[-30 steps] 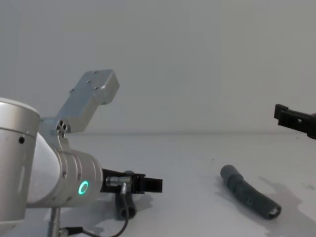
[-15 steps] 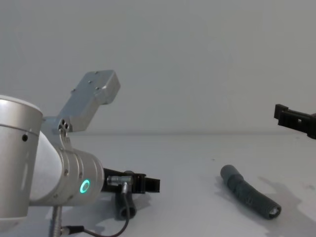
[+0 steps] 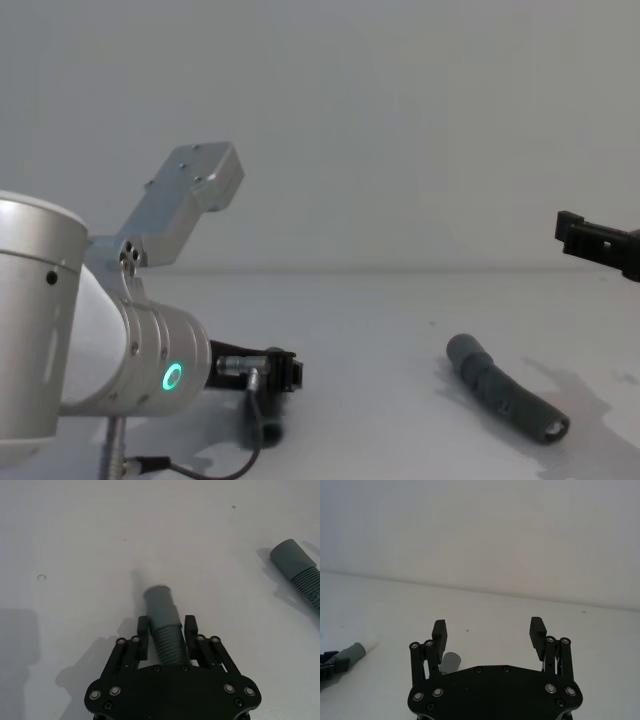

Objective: Use both hands to pick up one end of the pipe from the table, align the ends, and insert them.

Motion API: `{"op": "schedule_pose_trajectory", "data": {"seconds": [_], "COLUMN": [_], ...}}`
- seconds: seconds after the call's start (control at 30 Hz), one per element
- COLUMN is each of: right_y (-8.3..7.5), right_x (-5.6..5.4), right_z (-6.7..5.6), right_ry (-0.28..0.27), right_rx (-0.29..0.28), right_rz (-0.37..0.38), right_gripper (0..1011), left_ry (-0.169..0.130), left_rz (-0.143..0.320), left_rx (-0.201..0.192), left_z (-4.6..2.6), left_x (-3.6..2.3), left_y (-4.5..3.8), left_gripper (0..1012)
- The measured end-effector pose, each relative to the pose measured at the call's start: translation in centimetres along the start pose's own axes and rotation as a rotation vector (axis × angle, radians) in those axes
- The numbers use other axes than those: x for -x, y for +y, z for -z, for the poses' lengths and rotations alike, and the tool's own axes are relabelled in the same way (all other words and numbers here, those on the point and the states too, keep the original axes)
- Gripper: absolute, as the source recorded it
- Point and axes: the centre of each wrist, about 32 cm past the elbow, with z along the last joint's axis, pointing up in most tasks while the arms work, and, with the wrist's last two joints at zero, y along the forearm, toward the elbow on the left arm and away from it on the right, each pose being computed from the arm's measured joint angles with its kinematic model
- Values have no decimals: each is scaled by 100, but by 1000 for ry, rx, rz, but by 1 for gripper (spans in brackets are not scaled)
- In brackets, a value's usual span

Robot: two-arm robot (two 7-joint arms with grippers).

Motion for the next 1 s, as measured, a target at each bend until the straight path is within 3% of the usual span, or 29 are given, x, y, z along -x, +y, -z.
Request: {"op": "schedule_pose_trajectory", "data": {"seconds": [0.13,1.0], "right_y": [0,0], "right_x": [0,0], "right_z": [0,0], "right_ry": [0,0], "right_rx": [0,0], "right_rz": [0,0], "right_gripper": [1002,1002], "left_ry": [0,0], "left_rz": [0,0], "left_rx": [0,-1], "left_z": [-1,-3], "left_x": [0,2], "left_y": [-1,-2], "left_gripper": [328,327]}}
